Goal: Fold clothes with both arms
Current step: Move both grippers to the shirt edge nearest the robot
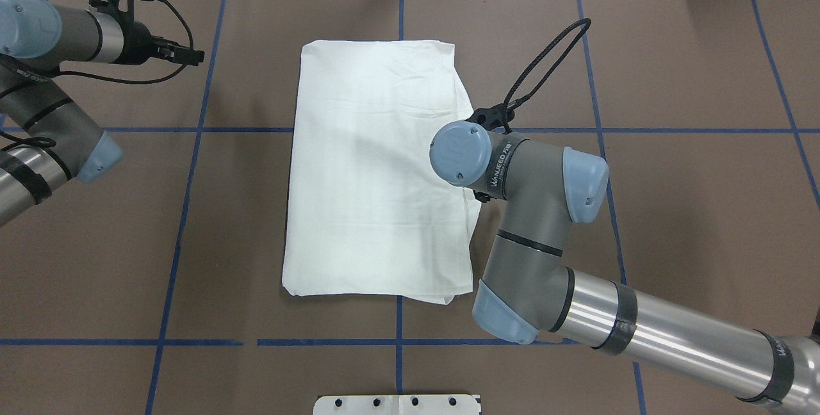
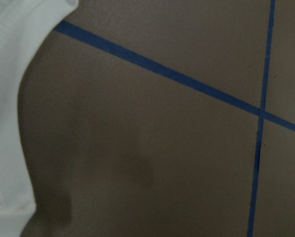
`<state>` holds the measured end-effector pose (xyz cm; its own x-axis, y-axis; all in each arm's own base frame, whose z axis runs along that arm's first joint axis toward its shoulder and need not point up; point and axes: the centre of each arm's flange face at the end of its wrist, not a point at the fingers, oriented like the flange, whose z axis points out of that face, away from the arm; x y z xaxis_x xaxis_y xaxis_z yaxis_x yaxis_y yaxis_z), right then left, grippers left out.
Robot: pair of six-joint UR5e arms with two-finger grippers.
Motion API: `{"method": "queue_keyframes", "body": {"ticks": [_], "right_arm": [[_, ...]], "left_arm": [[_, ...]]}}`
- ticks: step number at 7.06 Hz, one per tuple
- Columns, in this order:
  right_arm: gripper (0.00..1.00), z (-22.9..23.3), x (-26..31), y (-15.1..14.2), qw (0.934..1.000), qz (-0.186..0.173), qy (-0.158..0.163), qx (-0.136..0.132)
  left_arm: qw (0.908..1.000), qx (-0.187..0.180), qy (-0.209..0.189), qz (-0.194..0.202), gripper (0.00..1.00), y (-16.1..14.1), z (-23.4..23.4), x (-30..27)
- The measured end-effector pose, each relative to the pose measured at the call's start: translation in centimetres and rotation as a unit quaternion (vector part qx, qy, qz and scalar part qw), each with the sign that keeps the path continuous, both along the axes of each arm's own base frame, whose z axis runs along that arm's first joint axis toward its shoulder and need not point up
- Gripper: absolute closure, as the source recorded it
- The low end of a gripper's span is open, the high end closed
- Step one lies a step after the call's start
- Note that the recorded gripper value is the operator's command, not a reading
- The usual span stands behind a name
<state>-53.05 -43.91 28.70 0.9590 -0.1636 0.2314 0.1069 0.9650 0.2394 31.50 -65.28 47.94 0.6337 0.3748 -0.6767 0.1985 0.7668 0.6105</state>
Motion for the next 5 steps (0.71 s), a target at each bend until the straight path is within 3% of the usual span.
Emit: {"method": "queue_keyframes", "body": {"ticks": [1, 2, 4, 5], "right_arm": [[0.00, -2.3, 0.9, 0.4, 0.9985, 0.006, -0.053, 0.010], [0.00, -4.8, 2.0, 1.3, 0.9928, 0.013, -0.118, 0.010], [0.00, -5.5, 5.3, 4.3, 0.9712, 0.046, -0.234, 0.006], [0.00, -4.1, 6.5, 5.9, 0.9552, 0.073, -0.287, 0.002]], "left_arm": [[0.9999, 0.001, 0.008, 0.011, 0.00, 0.7, -0.4, -0.2], [0.9996, 0.003, 0.021, 0.019, 0.00, 2.0, -1.4, -0.7], [0.9965, -0.012, 0.073, 0.039, 0.00, 7.3, -4.8, -0.2], [0.9923, -0.028, 0.106, 0.056, 0.00, 11.9, -6.5, 0.9]]}}
